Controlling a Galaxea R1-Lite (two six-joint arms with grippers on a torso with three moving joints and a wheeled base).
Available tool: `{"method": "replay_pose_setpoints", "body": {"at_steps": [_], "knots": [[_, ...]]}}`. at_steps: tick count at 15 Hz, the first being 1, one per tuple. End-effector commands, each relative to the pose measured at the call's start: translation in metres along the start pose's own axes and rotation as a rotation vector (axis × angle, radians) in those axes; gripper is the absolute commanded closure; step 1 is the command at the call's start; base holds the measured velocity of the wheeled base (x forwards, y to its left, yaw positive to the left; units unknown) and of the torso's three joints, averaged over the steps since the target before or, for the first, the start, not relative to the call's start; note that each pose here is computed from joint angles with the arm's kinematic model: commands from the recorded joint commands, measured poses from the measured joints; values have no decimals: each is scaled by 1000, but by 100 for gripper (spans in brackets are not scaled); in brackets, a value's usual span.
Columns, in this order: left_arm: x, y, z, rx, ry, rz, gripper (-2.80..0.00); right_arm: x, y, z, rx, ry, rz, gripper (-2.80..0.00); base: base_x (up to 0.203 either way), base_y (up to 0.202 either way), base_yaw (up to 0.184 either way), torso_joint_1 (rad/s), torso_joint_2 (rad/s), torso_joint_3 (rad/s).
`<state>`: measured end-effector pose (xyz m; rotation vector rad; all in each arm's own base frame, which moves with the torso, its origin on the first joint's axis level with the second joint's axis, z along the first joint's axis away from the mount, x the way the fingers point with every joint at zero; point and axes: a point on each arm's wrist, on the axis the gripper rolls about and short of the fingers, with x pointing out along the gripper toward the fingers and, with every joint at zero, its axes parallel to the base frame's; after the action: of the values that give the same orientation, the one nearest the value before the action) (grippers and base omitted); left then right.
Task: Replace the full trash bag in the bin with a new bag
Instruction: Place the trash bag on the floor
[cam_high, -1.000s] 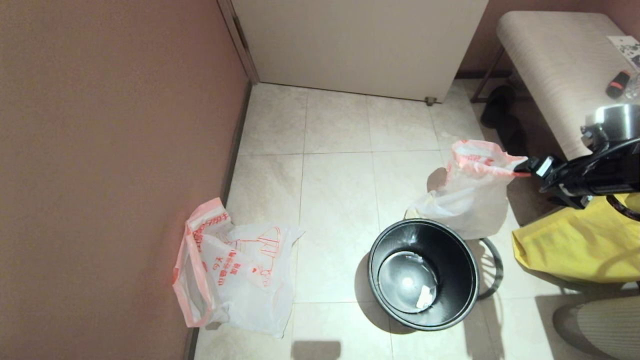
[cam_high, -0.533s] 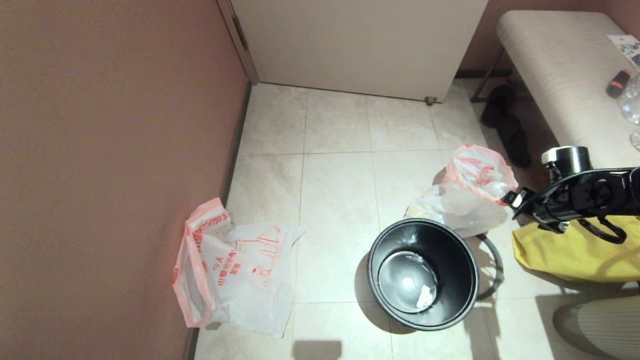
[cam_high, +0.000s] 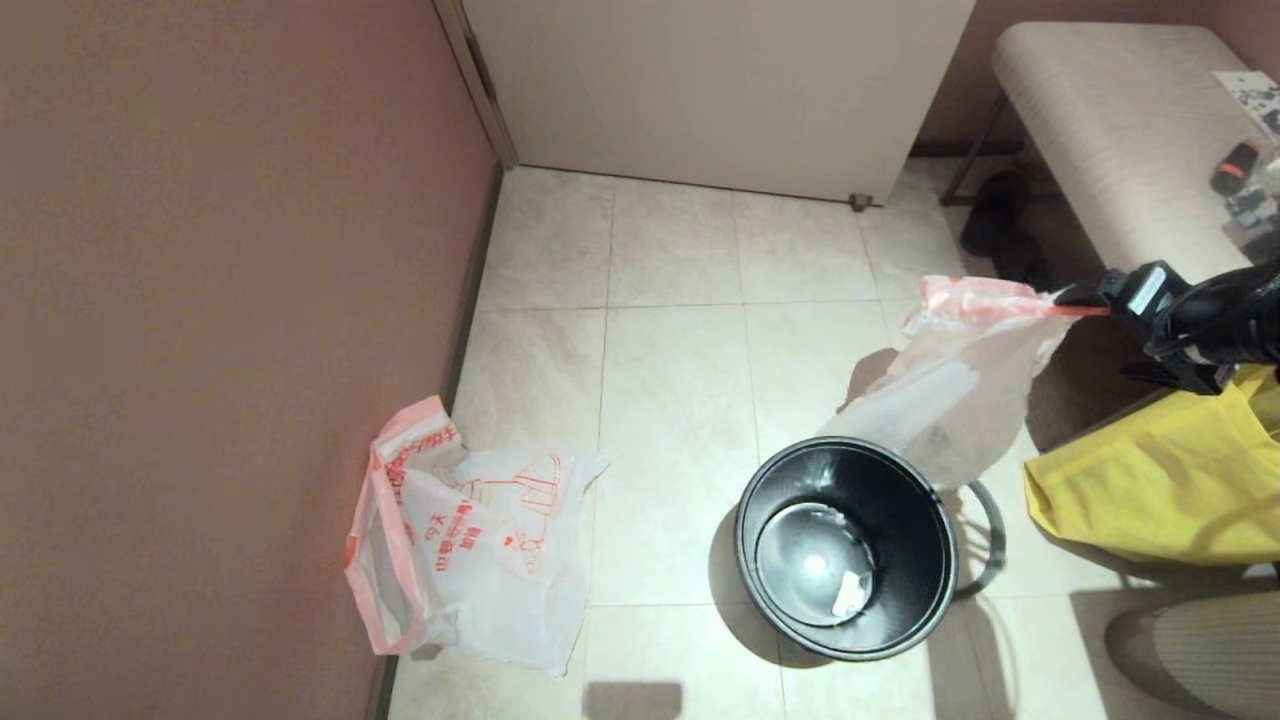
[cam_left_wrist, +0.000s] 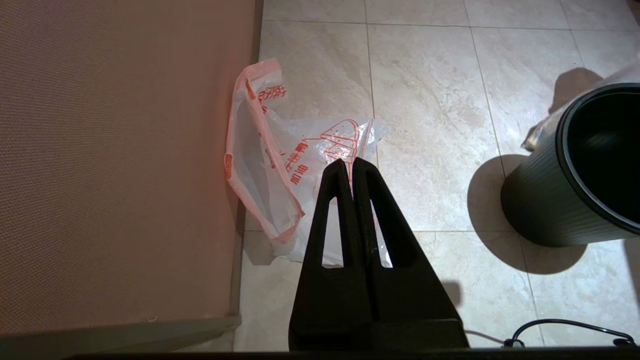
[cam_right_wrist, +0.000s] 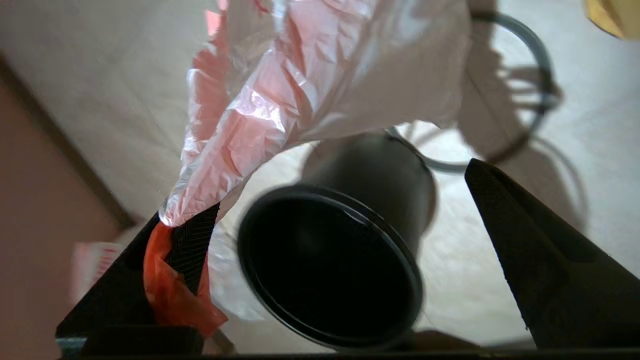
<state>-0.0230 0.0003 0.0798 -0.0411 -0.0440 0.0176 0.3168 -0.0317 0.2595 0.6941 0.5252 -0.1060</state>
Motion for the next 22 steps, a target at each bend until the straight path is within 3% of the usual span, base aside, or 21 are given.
{"method": "replay_pose_setpoints", "body": {"at_steps": [1, 4, 6, 9, 11, 13, 15, 16, 17, 18, 20, 22], "knots": [[0, 0, 0, -1, 1, 1, 0, 5, -2, -12, -22, 64, -74, -280, 0, 0, 0, 0, 0, 0], [0, 0, 0, -2, 1, 0, 0, 100, -41, -57, -120, 240, -457, -280, 0, 0, 0, 0, 0, 0], [0, 0, 0, -1, 1, 1, 0, 159, -70, -87, -187, 321, -628, -280, 0, 0, 0, 0, 0, 0], [0, 0, 0, -1, 1, 0, 0, 224, -107, -123, -268, 364, -810, -280, 0, 0, 0, 0, 0, 0], [0, 0, 0, -1, 1, 1, 0, 239, -108, -118, -289, 297, -850, -280, 0, 0, 0, 0, 0, 0], [0, 0, 0, -1, 1, 1, 0, 220, -88, -95, -267, 234, -799, -280, 0, 0, 0, 0, 0, 0], [0, 0, 0, -2, 1, 0, 0, 170, -56, -57, -143, 190, -567, -280, 0, 0, 0, 0, 0, 0], [0, 0, 0, -2, 1, 1, 0, 151, -47, -46, -84, 222, -420, -280, 0, 0, 0, 0, 0, 0], [0, 0, 0, -1, 1, 1, 0, 140, -44, -41, -58, 241, -352, -280, 0, 0, 0, 0, 0, 0], [0, 0, 0, -2, 1, 1, 0, 139, -49, -43, -41, 269, -344, -280, 0, 0, 0, 0, 0, 0], [0, 0, 0, -2, 1, 1, 0, 149, -78, -60, 36, 403, -333, -280, 0, 0, 0, 0, 0, 0], [0, 0, 0, -1, 1, 1, 0, 129, -69, -42, 54, 347, -232, -280, 0, 0, 0, 0, 0, 0]]}}
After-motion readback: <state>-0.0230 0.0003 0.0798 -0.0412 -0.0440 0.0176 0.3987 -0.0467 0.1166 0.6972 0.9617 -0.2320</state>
